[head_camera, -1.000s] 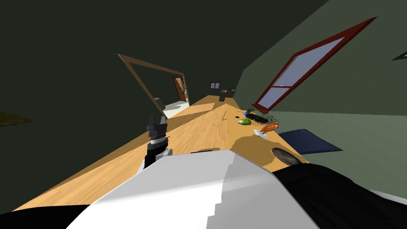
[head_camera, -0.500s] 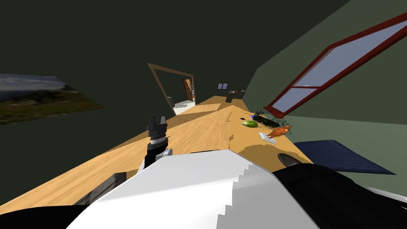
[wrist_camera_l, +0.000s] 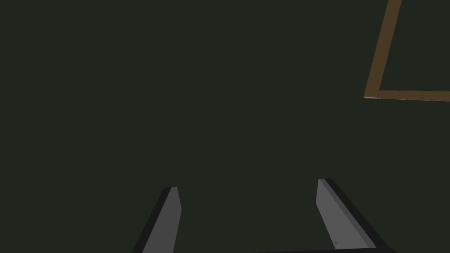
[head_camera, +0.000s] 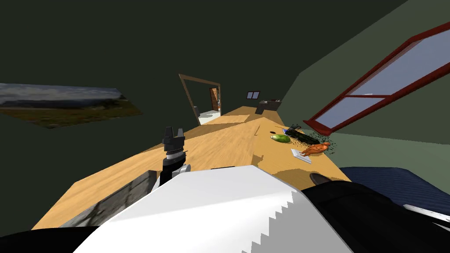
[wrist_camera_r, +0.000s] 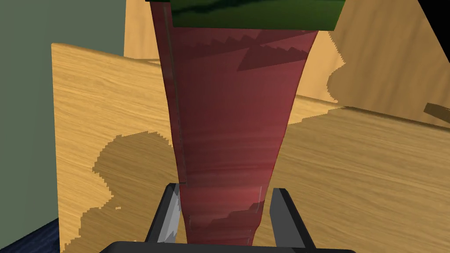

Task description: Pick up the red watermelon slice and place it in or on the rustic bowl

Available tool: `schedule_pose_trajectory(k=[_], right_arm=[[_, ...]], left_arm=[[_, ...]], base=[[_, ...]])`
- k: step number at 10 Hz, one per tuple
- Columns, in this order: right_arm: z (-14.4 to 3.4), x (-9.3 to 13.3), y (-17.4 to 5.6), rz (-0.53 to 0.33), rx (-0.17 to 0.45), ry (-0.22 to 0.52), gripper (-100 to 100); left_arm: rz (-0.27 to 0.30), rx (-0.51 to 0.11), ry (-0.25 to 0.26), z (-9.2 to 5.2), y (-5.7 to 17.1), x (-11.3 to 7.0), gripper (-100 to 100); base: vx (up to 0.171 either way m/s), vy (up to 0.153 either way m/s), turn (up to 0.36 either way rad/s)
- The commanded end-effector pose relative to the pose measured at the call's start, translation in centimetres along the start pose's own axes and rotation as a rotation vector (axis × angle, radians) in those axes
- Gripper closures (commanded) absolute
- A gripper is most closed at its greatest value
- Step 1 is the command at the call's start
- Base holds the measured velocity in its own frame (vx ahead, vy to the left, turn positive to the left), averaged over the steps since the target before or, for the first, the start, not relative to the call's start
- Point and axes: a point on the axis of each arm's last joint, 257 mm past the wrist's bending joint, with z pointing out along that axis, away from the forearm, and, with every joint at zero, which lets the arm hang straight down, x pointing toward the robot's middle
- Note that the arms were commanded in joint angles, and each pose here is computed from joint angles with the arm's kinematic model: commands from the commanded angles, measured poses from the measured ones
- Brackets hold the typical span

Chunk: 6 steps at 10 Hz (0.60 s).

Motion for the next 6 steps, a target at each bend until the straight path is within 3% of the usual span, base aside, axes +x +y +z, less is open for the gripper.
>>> schedule_pose_trajectory(k=[1, 4, 6], right_arm=[[-0.3, -0.8, 0.6, 0.059, -0.018, -0.008, 100], [-0.6, -1.4, 1.2, 0.140, -0.037, -0.014, 100], [-0.9, -2.1, 1.8, 0.188, -0.059, -0.020, 100]], left_arm=[[0.000, 0.000, 0.000, 0.0, 0.0, 0.0, 0], [0.000, 0.000, 0.000, 0.0, 0.0, 0.0, 0], [0.000, 0.000, 0.000, 0.0, 0.0, 0.0, 0]], base=[[-0.182, -0.063, 0.323], [-0.191, -0.055, 0.214], [-0.096, -0.046, 0.128]])
